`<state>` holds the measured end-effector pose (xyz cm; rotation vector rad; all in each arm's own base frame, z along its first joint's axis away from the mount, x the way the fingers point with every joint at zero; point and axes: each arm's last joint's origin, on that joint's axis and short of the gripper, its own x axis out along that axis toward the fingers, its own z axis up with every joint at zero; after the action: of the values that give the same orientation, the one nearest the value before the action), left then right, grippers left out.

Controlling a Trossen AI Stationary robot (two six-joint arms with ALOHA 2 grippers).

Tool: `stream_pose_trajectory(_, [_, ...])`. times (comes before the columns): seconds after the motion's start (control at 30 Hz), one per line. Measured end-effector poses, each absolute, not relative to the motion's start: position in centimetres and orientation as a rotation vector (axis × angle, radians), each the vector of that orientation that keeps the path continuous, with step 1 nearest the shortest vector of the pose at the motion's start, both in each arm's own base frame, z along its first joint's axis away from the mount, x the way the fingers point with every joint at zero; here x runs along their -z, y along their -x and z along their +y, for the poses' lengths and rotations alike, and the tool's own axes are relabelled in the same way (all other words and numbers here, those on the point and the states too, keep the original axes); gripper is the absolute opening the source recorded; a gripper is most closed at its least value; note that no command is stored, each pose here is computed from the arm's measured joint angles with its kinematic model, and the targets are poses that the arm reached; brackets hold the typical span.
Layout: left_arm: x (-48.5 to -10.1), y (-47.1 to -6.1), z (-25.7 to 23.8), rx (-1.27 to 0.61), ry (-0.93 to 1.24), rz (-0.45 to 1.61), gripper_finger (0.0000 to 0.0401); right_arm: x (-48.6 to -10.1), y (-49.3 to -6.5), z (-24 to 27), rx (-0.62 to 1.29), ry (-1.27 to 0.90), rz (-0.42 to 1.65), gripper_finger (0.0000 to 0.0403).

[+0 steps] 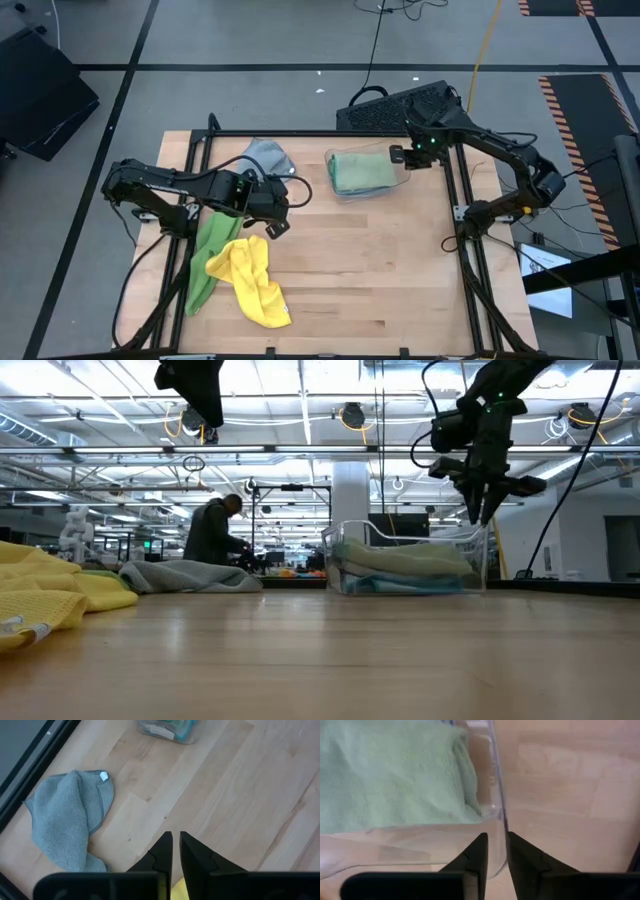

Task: Fold microfiber towels
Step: Adjust the transparent bin, then fold the gray towel

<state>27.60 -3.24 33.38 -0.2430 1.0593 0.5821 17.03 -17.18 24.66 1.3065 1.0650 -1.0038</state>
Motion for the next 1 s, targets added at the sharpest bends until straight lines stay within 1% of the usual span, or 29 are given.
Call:
stream_pose_trajectory(0.23, [-33.4, -27.5, -3.6, -0.561, 0.241, 1.068, 0.0037, -22.7, -17.7, -15.6, 0.975, -1.352, 1.139, 0.0070])
stream_pose_trajectory(0.4, [-33.4, -27.5, -4.1, -0.544, 0.235, 1.071, 0.0037, -23.1, -18.2, -14.8, 0.958, -1.355, 1.130, 0.0070])
stream_pose_trajectory(0.63, [-33.4, -27.5, -4.1, -0.541, 0.233, 1.073, 0.0037, -23.2, -17.9, -14.8, 1.015, -1.342, 1.125, 0.0071])
stream_pose_trajectory(0.7, [-33.3, -27.5, -4.1, -0.541, 0.233, 1.074, 0.0037, -23.5, -17.7, -14.8, 1.011, -1.322, 1.114, 0.0077])
stream_pose_trajectory(0.8, [-33.3, -27.5, -3.8, -0.548, 0.241, 1.078, 0.0037, -24.2, -17.0, -15.0, 1.000, -1.292, 1.079, 0.0102])
stream_pose_trajectory(0.93, [-33.3, -27.6, -2.9, -0.544, 0.292, 1.098, 0.0037, -25.6, -15.8, -15.0, 0.984, -1.242, 0.998, 0.0158])
stream_pose_trajectory(1.0, [-33.3, -27.6, -2.3, -0.546, 0.320, 1.106, 0.0037, -26.6, -15.3, -14.5, 0.937, -1.231, 0.940, 0.0184])
